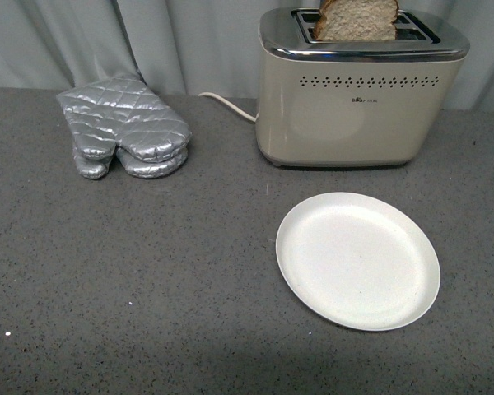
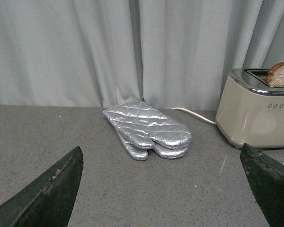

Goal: Put bread into toaster

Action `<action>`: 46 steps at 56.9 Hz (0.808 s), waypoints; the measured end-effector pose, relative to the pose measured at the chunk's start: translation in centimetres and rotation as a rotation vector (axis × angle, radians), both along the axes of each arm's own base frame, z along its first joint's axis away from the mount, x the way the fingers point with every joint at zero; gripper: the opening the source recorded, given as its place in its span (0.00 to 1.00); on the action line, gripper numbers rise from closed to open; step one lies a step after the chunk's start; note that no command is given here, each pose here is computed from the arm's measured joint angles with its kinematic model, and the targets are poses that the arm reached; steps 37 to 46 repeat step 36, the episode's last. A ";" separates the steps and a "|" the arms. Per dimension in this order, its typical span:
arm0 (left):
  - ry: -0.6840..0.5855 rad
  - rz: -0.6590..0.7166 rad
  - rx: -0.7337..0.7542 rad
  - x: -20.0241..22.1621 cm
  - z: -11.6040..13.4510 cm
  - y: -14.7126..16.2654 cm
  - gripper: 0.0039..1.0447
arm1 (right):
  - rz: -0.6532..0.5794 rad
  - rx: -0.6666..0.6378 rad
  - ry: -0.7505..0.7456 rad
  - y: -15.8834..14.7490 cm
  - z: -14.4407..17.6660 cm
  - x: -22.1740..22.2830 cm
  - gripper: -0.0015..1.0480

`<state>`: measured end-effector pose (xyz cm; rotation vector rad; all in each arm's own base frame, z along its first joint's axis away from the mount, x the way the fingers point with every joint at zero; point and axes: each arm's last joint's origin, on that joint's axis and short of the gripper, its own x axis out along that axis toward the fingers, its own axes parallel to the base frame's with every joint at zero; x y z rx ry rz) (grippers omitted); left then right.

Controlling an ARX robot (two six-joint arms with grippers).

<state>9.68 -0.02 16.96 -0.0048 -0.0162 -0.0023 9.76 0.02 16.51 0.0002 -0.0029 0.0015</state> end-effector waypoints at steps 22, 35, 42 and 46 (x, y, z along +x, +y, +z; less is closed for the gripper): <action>0.000 0.000 0.000 0.0 0.0 0.0 0.94 | 0.000 0.000 0.000 0.0 0.0 0.0 0.90; 0.000 0.000 0.000 0.0 0.0 0.0 0.94 | 0.000 0.000 0.000 0.0 0.0 0.0 0.91; 0.000 0.000 0.000 0.0 0.0 0.0 0.94 | 0.000 0.000 0.000 0.0 0.0 0.0 0.91; 0.000 0.000 0.000 0.0 0.0 0.0 0.94 | 0.000 0.000 0.000 0.0 0.0 0.0 0.91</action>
